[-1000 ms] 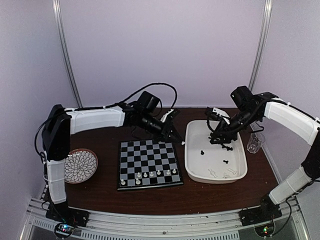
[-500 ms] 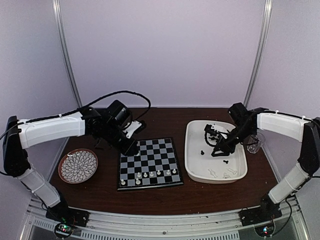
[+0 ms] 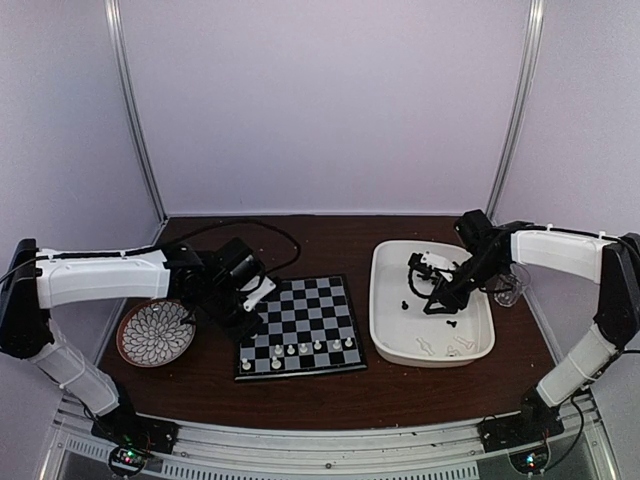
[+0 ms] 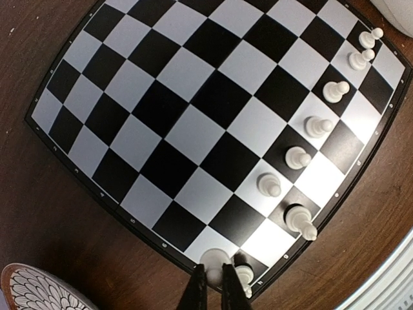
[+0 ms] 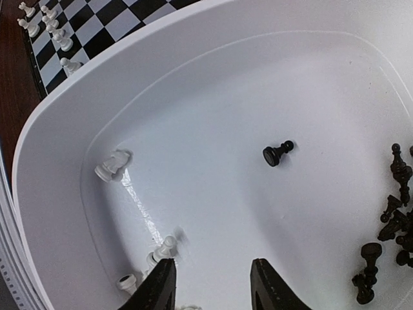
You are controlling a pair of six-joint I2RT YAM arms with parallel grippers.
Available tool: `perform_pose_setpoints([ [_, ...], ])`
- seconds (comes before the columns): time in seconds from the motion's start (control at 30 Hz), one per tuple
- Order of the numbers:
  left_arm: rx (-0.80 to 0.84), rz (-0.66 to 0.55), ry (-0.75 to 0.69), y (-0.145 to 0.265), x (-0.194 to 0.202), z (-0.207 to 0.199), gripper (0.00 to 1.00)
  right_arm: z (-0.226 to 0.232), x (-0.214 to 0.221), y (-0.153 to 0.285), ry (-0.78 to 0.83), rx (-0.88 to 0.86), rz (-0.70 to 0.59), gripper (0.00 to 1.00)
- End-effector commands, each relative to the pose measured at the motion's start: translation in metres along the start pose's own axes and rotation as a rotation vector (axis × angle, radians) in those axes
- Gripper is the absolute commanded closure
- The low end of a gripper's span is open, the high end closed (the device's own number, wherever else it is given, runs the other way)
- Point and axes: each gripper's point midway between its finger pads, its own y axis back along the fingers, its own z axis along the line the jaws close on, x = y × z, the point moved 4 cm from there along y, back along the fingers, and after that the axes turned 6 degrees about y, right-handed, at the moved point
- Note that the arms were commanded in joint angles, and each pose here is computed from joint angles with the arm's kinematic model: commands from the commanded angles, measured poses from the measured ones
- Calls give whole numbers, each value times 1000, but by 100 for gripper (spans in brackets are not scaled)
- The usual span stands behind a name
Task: Set up the chess pieces on the board
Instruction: Place the pawn on b2.
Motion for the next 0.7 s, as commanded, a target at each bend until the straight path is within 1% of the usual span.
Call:
perform_pose_setpoints([
  [0.0, -41, -25, -39, -7, -4, -2, 100, -5, 1, 5, 19, 45, -1, 57],
  [0.13, -49, -34, -59, -14, -7, -7, 100, -5, 2, 4, 22, 49, 3, 57],
  [0.4, -22, -59, -30, -27, -2, -10, 100, -4, 5, 4, 23, 52, 16, 57],
  [0.67, 9, -48, -28, -43, 2, -19, 99, -4, 6, 2, 21, 44, 21, 57],
])
